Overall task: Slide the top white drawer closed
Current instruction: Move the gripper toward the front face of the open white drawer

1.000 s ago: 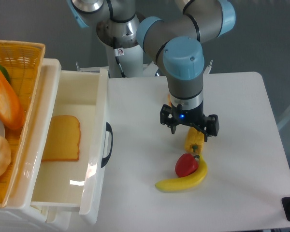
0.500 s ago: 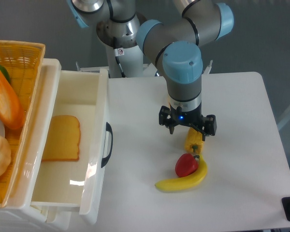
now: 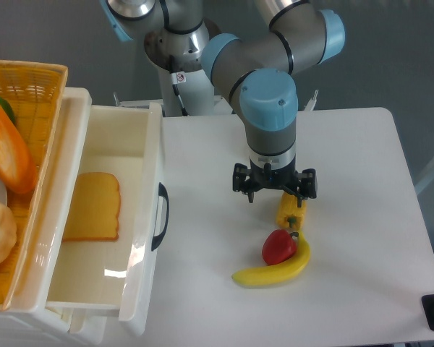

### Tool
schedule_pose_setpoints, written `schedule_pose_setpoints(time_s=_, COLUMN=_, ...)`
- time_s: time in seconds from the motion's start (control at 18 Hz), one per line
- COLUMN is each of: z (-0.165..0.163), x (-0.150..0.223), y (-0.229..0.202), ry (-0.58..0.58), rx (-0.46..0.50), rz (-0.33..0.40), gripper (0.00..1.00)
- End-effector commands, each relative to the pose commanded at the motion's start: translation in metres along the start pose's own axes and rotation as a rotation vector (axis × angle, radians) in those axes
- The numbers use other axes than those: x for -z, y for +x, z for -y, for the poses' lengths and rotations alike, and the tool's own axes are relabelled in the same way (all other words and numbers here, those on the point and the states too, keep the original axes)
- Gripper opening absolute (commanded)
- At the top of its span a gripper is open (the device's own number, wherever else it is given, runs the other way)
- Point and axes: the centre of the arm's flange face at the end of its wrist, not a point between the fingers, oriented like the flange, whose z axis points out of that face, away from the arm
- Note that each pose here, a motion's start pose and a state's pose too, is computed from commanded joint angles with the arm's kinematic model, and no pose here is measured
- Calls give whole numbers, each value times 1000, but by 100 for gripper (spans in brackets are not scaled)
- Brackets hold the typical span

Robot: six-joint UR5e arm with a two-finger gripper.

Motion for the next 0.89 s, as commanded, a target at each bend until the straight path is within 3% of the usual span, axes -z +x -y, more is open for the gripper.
schedule_pose_setpoints(time_s=0.44, z=19, x=-25, y=32, ry=-15, rx=119, rz=-62, gripper=100)
schedule_pose_setpoints(time_s=0.89, z=32, x=-40, y=54, ry=13, rx=129, rz=-185, gripper=100)
